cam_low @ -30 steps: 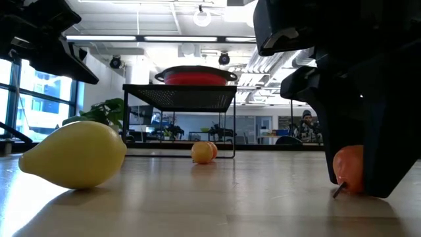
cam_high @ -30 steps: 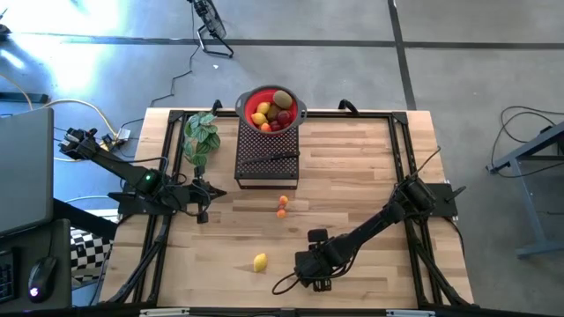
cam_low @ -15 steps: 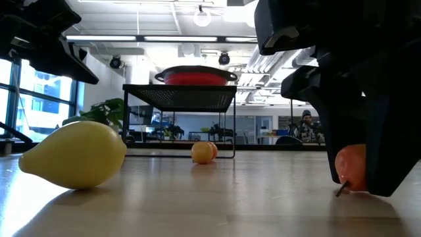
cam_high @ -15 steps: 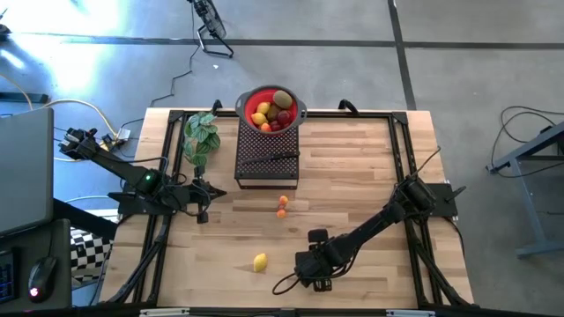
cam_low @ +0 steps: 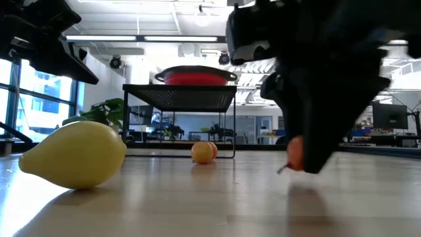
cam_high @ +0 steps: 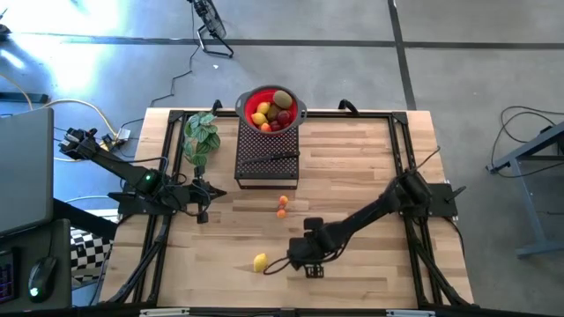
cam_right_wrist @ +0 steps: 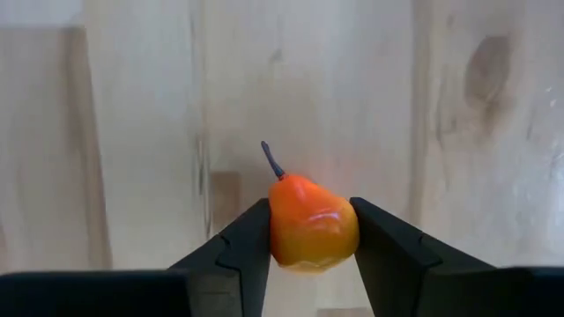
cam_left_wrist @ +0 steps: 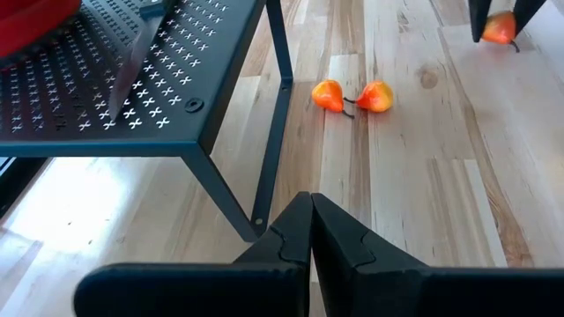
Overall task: Pick & Place Fruit
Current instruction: Put the pear into the red strainer bowl
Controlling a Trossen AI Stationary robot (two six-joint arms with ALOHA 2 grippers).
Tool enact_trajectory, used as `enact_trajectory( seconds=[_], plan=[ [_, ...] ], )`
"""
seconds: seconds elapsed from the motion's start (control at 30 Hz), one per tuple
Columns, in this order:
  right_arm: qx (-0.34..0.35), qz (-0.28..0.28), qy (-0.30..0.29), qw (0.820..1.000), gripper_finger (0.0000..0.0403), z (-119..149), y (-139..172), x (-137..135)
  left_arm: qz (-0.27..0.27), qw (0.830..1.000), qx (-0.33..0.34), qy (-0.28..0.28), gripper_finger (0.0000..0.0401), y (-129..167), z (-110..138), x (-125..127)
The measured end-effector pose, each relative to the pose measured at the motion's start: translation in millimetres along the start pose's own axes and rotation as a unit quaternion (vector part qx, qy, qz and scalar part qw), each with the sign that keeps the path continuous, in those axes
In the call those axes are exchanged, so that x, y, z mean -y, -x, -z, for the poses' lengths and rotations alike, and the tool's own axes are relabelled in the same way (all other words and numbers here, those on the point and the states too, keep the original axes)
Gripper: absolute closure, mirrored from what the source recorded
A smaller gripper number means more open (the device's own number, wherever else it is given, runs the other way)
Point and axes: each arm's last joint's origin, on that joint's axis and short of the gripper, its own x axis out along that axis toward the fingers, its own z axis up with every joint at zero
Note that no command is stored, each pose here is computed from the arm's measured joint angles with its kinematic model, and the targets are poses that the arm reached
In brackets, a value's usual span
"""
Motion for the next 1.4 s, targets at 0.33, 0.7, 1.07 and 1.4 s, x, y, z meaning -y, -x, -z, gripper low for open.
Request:
enact_trajectory(
  seconds=[0.33,0.7,1.07,1.4],
  plan=[
    [0.042,0.0,0.008,0.999,0.0265,-12,39,26,-0.003,1.0,-0.017,-0.012,0.0398,0,4,-1],
    [0.161,0.046,0.022,0.986,0.0265,-26,113,81,-0.005,1.0,-0.024,-0.017,0.0398,0,5,-1],
    [0.274,0.153,0.018,0.949,0.0265,-32,173,146,-0.006,1.0,-0.004,-0.004,0.0398,0,1,-1],
    [0.323,0.217,0.03,0.921,0.0265,-46,186,205,-0.022,0.998,0.046,0.031,0.0398,0,-9,0]
  ],
)
